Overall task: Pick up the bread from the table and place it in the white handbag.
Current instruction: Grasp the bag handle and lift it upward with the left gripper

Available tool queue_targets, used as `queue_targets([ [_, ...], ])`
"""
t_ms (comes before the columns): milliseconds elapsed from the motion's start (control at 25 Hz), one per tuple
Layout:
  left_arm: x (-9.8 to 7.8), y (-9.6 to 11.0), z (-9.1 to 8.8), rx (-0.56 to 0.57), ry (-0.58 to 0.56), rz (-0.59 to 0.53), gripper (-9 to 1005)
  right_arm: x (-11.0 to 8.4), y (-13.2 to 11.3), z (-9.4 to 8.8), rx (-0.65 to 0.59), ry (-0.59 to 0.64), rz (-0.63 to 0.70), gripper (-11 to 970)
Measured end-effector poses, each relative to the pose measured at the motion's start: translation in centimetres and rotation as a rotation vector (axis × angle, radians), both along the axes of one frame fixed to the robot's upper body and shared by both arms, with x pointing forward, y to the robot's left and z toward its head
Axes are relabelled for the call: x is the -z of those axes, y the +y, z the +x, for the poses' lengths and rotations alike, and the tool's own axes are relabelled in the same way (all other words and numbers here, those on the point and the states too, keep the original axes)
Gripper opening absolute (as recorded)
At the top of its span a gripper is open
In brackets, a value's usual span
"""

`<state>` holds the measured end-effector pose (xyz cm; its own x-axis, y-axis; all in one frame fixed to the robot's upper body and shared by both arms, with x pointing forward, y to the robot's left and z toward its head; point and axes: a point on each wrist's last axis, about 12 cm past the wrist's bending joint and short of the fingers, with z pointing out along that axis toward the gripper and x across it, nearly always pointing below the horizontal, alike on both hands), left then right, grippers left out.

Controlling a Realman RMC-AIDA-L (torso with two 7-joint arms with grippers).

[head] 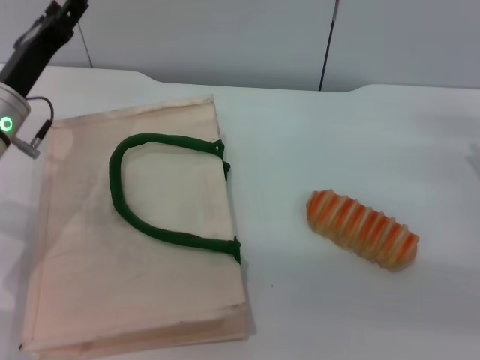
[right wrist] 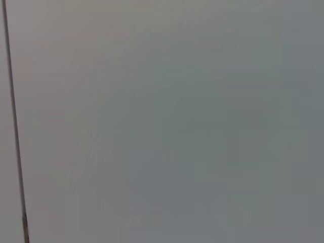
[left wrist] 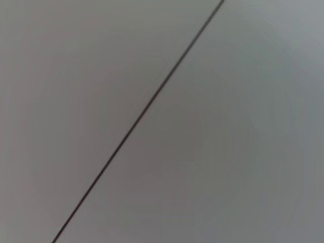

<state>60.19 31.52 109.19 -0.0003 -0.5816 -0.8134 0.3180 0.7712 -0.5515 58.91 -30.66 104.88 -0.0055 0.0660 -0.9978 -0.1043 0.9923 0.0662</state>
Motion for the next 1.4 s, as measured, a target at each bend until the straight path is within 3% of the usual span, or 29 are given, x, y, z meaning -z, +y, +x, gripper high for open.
queue_targets([
  [160,-1.2,0.3,0.4,0.044,-0.044,0.047,761,0.0,0.0,0.1,-0.001,0.005,-0.003,891],
  [280,-1.8,0.7,0.8,0.141,-0.012,0.135,759,0.2,-0.2,0.1,0.004,0.02,-0.009,891],
  [440,-3.1,2.1,1.7,0.26,0.13,0.181,756,0.3,-0.3,0.1,0.008,0.027,-0.011,891],
  [680,-5.4,4.5,1.8,0.323,0.312,0.171,750,0.3,-0.4,0.0,0.011,0.027,-0.01,891],
  [960,-8.6,4.2,2.4,0.506,0.547,0.367,757,0.3,-0.4,-0.1,0.014,0.026,-0.008,891],
  [1200,-8.5,3.6,2.2,0.573,0.709,0.512,764,0.3,-0.4,-0.1,0.013,0.024,-0.009,891],
  [1400,-7.7,3.5,2.0,0.582,0.781,0.561,802,0.2,-0.4,0.0,0.014,0.021,-0.006,891],
])
